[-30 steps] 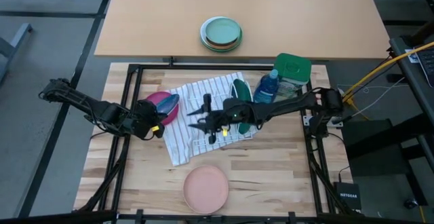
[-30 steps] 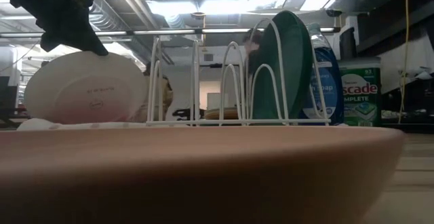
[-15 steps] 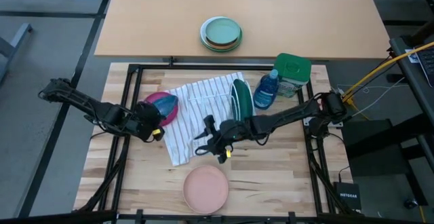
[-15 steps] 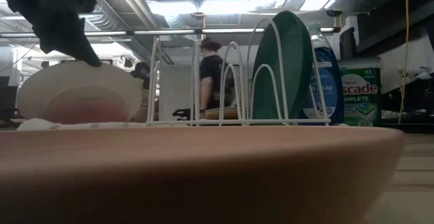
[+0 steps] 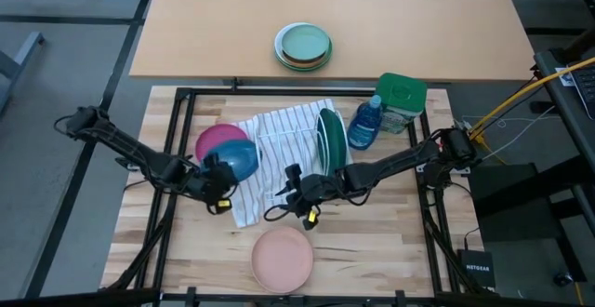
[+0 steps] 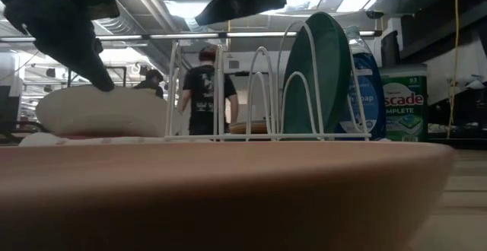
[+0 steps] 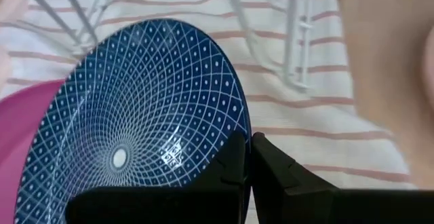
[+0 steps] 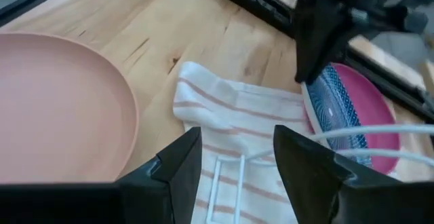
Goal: Sort dishes
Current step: Put the blue plate in the dish rack
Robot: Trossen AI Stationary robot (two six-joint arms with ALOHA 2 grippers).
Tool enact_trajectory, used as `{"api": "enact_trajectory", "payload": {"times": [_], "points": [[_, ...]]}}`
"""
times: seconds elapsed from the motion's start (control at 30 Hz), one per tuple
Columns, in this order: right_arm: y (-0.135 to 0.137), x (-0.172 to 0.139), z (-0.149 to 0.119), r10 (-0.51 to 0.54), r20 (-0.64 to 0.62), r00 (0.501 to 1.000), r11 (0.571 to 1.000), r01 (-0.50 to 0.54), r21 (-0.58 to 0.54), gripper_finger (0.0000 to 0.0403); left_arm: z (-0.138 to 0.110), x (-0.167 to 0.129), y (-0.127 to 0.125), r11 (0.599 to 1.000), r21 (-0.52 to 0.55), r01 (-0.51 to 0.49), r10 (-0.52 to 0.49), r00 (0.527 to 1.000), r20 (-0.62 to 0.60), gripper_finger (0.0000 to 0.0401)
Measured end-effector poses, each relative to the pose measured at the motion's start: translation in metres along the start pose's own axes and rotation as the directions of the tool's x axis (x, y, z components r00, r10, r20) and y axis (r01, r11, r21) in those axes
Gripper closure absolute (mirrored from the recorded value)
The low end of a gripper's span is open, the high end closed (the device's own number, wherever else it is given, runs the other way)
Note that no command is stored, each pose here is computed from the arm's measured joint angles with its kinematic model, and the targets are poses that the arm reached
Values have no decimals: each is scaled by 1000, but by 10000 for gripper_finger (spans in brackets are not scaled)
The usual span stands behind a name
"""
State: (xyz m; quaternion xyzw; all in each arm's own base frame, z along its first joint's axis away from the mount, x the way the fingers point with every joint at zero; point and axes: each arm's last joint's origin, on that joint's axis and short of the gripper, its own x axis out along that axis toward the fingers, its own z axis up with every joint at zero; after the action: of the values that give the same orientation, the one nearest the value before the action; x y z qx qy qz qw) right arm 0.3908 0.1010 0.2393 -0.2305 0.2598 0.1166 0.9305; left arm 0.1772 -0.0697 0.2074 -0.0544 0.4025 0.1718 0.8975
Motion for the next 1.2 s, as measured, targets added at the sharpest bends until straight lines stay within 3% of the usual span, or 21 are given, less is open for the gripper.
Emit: {"api": "enact_trajectory", "payload": {"times": [0.37,0.87,1.03,1.2], "points": [[0,0,0,2,-3,1000,1000,-2,8,217,-11,-11,-18,985,-18,172,-173,983,-63,401],[0,0,0,1,-2,1000,1000,-1,9,217,-15,-14,-21,982,8,187,-186,980,-71,400],[0,0,0,2,-3,1000,1000,-2,9,217,-17,-15,-23,964,-139,226,-244,961,-133,400],[1,0,-2,10,-17,1000,1000,-9,7,217,-24,-17,-24,889,-406,211,-339,899,-276,401]]}}
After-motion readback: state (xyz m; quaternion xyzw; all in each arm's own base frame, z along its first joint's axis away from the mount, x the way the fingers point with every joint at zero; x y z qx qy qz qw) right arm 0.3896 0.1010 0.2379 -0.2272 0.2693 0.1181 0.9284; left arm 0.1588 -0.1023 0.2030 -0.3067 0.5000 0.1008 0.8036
